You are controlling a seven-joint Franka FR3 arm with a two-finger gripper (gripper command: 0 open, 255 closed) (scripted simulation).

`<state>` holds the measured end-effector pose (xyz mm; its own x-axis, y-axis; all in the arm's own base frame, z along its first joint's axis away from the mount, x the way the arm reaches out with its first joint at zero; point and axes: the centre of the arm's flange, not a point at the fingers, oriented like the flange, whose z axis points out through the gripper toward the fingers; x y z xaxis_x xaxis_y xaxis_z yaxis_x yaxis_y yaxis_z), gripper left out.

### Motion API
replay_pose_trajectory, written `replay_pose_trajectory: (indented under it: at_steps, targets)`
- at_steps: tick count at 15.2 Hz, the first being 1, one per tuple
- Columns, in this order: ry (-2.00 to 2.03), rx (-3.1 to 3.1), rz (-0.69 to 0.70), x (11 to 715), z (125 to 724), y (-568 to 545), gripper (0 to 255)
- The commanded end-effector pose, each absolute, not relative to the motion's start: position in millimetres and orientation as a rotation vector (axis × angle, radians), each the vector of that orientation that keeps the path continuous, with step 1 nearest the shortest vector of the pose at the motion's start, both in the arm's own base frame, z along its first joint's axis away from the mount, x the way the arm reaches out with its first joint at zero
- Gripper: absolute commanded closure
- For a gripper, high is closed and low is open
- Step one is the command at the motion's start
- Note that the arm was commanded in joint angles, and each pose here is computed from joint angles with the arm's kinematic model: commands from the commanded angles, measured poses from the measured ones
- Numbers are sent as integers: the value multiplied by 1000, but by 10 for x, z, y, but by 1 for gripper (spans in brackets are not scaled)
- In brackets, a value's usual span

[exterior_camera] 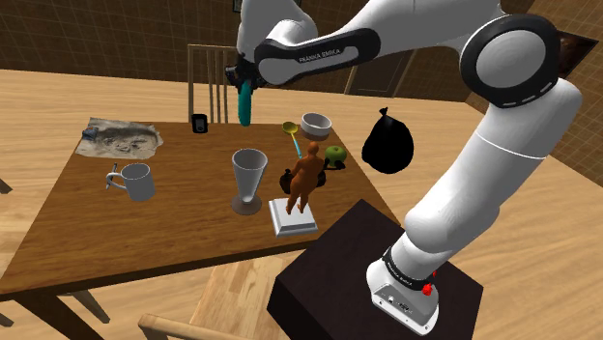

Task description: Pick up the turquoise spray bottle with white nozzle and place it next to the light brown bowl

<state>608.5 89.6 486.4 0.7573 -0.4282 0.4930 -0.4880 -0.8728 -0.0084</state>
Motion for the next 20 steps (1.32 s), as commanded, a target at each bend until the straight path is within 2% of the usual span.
replay_pose_trajectory:
  at_steps: [1, 11, 20]
  targets:
    - [-741, 2831, 750, 6078, 4969, 893, 255]
    - [-741, 2831, 750, 6078, 5480, 893, 255]
    - [-741, 2831, 750, 6047, 5486, -295, 255]
